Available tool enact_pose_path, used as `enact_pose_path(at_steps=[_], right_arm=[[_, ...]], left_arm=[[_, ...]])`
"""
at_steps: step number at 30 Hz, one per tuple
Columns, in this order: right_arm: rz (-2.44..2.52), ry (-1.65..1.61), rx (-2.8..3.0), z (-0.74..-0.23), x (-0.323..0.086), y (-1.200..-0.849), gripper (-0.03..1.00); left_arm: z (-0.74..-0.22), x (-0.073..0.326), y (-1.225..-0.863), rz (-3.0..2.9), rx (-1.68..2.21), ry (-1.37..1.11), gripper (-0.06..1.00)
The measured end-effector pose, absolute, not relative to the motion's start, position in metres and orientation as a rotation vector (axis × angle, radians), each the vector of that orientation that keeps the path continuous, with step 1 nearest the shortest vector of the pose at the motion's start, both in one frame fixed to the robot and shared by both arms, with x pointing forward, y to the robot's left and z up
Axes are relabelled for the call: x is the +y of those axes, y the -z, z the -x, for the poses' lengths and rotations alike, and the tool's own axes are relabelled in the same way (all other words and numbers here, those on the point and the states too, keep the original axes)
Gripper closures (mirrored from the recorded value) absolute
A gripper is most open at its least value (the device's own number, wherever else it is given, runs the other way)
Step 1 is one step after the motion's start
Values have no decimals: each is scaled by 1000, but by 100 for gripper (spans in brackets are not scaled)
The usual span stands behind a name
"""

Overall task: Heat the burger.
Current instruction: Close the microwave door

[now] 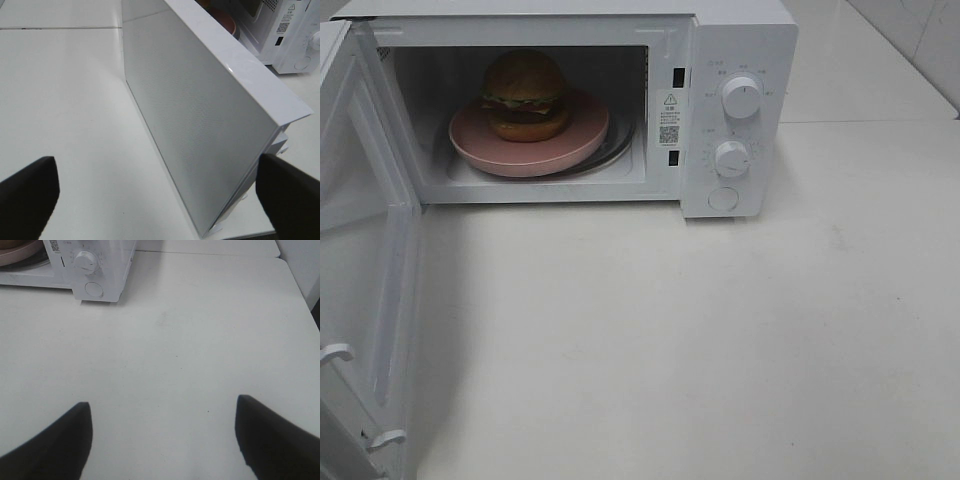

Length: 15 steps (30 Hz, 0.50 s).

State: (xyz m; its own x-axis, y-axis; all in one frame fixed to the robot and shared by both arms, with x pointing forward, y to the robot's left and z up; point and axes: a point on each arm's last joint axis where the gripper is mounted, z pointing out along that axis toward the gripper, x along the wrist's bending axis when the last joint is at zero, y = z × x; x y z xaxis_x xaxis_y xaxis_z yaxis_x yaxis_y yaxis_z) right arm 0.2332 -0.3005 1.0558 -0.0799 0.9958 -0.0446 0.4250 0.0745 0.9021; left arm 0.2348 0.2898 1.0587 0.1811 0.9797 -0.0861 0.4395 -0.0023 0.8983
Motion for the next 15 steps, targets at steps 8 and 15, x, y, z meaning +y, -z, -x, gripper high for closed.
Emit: enact_pose_path(at_steps=[8,15], right_arm=[[-1444,-971,1610,-233,-301,-1056,20],[-1444,-971,1610,-233,-301,-1056,20]], left_arm=[[-235,290,-1059,-1583,1392,-779,-5],[-235,290,-1059,-1583,1392,-779,-5]])
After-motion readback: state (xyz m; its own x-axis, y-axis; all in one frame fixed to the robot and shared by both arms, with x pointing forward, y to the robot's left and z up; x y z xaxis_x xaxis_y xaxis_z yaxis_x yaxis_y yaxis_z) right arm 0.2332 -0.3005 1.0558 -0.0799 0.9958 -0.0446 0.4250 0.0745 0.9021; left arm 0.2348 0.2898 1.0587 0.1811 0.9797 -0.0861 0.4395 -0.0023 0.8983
